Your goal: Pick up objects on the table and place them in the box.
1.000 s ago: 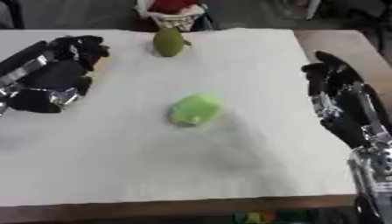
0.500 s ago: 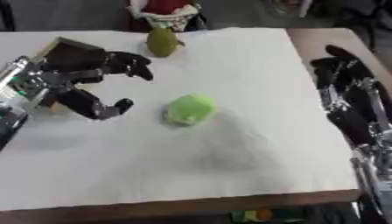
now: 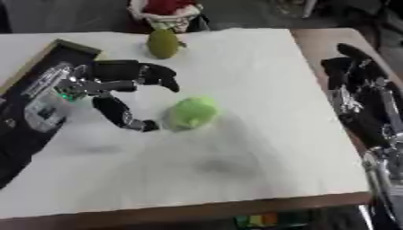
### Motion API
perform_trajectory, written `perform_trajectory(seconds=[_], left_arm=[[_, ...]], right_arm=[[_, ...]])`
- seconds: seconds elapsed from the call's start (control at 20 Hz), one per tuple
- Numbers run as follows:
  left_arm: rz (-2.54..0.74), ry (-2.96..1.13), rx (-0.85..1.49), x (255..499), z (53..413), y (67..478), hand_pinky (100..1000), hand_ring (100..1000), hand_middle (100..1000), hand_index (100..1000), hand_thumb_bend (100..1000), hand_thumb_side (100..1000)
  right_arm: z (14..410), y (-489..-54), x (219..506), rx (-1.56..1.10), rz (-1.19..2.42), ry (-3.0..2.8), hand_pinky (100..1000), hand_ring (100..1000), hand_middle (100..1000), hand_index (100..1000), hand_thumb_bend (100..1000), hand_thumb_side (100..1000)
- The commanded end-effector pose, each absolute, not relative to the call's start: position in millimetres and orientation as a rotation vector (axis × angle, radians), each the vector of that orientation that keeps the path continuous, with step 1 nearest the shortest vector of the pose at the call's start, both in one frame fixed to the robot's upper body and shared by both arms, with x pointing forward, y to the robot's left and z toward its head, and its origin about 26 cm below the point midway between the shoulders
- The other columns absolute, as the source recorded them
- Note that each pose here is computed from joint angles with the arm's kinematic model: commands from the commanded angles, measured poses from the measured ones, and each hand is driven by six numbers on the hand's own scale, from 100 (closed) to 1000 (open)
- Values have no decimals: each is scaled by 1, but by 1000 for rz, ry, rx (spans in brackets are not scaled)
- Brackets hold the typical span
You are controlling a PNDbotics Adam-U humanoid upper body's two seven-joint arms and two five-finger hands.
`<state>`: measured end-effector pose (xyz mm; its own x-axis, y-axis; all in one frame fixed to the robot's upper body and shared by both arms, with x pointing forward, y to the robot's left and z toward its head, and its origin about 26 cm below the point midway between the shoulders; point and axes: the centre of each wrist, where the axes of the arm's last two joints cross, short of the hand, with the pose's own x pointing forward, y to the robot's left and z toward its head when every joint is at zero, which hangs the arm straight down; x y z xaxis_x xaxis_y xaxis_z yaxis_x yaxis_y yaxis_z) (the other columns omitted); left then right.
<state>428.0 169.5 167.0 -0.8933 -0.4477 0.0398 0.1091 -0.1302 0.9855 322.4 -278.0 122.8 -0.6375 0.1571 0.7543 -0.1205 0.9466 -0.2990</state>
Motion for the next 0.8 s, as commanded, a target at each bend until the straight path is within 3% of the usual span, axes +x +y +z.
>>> perform_trajectory(seconds=[0.05,0.35,0.65,0.8], left_arm=[[-2072,-1821,486,436,172,162,800,973,840,920,628,620],[-2010,-1839,642,446,158,154,803,957,839,920,590,553],[-1994,-1789,698,454,137,149,794,964,835,915,543,579],[-1993,-1746,680,458,126,151,770,966,827,906,476,582]], right_arm=[[135,-281,322,-47,429,-2261,878,825,674,902,100,470],[138,-281,322,-59,417,-2270,911,820,668,901,100,470],[139,-281,322,-79,390,-2281,926,814,660,900,100,470],[140,-280,323,-71,388,-2285,905,814,660,901,100,470]])
